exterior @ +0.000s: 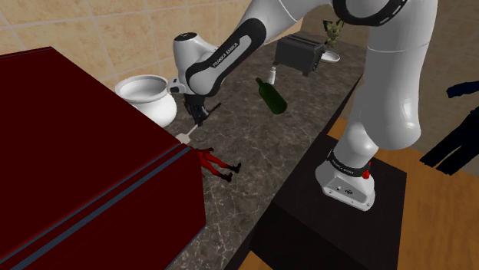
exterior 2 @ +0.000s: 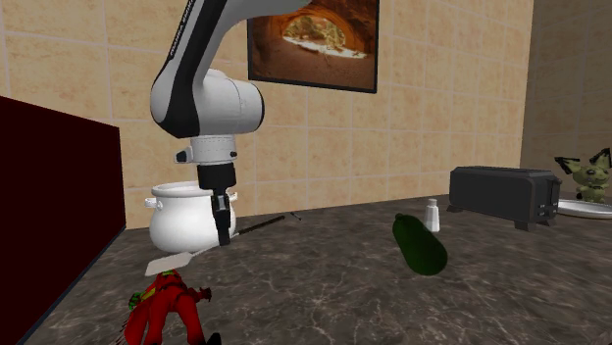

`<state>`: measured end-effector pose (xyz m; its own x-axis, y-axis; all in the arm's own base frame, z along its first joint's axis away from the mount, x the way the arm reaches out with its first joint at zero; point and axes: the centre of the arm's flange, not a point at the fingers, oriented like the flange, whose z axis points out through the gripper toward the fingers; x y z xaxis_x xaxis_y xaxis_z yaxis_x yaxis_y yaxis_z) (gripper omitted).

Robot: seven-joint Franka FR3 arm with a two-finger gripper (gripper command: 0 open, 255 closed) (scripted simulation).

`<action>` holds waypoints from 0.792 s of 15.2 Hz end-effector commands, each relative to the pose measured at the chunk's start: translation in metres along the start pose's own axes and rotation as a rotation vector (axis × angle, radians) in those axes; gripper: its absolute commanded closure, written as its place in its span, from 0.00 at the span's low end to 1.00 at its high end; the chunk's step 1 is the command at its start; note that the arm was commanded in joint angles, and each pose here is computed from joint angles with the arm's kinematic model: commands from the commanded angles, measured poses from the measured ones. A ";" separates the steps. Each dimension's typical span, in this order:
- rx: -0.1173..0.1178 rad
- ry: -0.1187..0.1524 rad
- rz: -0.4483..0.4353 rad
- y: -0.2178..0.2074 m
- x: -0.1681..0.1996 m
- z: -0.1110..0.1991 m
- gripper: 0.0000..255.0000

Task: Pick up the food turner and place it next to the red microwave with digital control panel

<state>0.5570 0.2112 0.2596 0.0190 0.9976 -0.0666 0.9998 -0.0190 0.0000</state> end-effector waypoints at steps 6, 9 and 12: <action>0.000 0.000 0.000 0.000 0.001 0.037 1.00; 0.000 0.000 0.000 0.000 0.002 0.053 1.00; 0.000 0.000 0.000 0.000 0.003 0.065 1.00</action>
<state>0.5581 0.2102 0.2013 0.0196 0.9978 -0.0633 0.9998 -0.0191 0.0076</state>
